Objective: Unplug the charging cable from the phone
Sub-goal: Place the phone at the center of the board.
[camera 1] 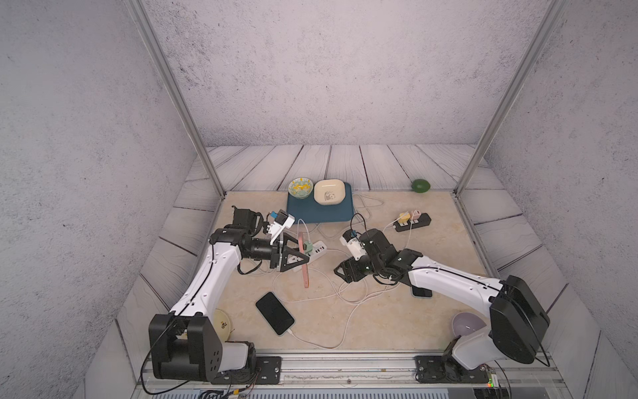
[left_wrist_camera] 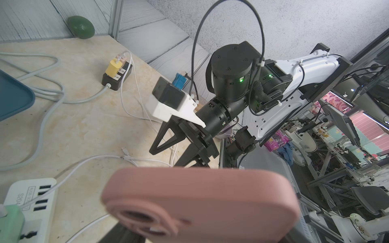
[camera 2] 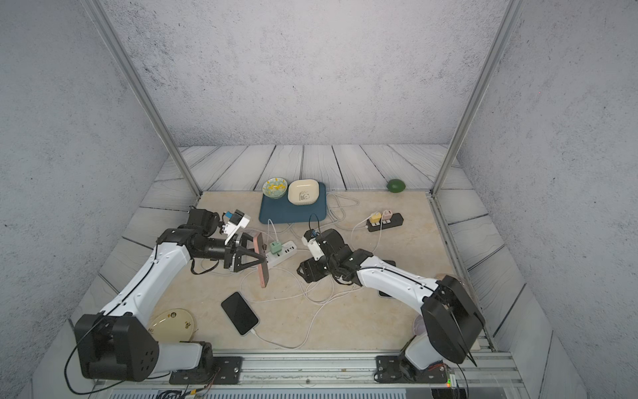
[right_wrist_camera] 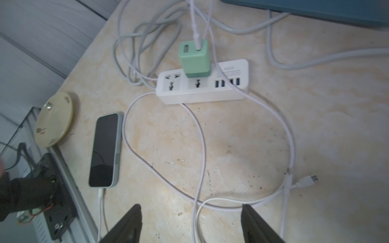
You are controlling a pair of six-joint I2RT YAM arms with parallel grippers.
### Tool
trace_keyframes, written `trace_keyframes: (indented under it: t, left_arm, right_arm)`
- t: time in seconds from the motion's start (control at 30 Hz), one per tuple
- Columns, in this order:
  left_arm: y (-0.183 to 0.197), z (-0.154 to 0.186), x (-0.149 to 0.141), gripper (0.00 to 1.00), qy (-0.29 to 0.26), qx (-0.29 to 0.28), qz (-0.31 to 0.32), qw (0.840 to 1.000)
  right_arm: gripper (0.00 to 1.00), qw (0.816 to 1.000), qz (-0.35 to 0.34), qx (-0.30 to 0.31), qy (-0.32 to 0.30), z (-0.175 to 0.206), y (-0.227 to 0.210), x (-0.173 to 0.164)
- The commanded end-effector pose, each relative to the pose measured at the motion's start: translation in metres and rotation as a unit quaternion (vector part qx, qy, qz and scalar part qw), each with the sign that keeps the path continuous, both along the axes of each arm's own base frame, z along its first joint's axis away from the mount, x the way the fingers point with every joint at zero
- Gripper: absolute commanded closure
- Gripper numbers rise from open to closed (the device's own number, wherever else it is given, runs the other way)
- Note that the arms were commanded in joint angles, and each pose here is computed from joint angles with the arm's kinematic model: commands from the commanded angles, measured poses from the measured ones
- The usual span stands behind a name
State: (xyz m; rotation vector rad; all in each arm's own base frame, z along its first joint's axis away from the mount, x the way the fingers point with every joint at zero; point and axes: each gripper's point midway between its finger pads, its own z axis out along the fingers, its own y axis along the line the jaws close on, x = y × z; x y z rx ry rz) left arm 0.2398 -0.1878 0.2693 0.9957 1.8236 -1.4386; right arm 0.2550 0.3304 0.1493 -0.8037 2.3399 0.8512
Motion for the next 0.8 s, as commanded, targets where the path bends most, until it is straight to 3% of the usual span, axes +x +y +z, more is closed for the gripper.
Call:
trace_keyframes:
  t: [0.0,0.37,0.5,0.77]
  left_arm:
    - [-0.002,0.017,-0.009,0.87,-0.017,-0.026,-0.015,0.999]
    - [-0.003,0.018,-0.016,0.87,-0.024,-0.033,-0.025,0.999]
    - [-0.004,0.018,-0.017,0.87,-0.024,-0.034,-0.028,0.999]
    - [-0.004,0.019,-0.019,0.87,-0.025,-0.035,-0.030,0.999]
  right_arm:
    - [0.19,0.990,0.096,0.101,-0.013,0.048,0.027,-0.023]
    - [0.08,0.949,0.186,0.253,-0.022,0.104,0.050,-0.051]
    - [0.01,0.939,0.204,0.278,-0.019,0.113,0.059,-0.057]
    - [0.01,0.936,0.227,0.268,-0.023,0.106,0.084,-0.064]
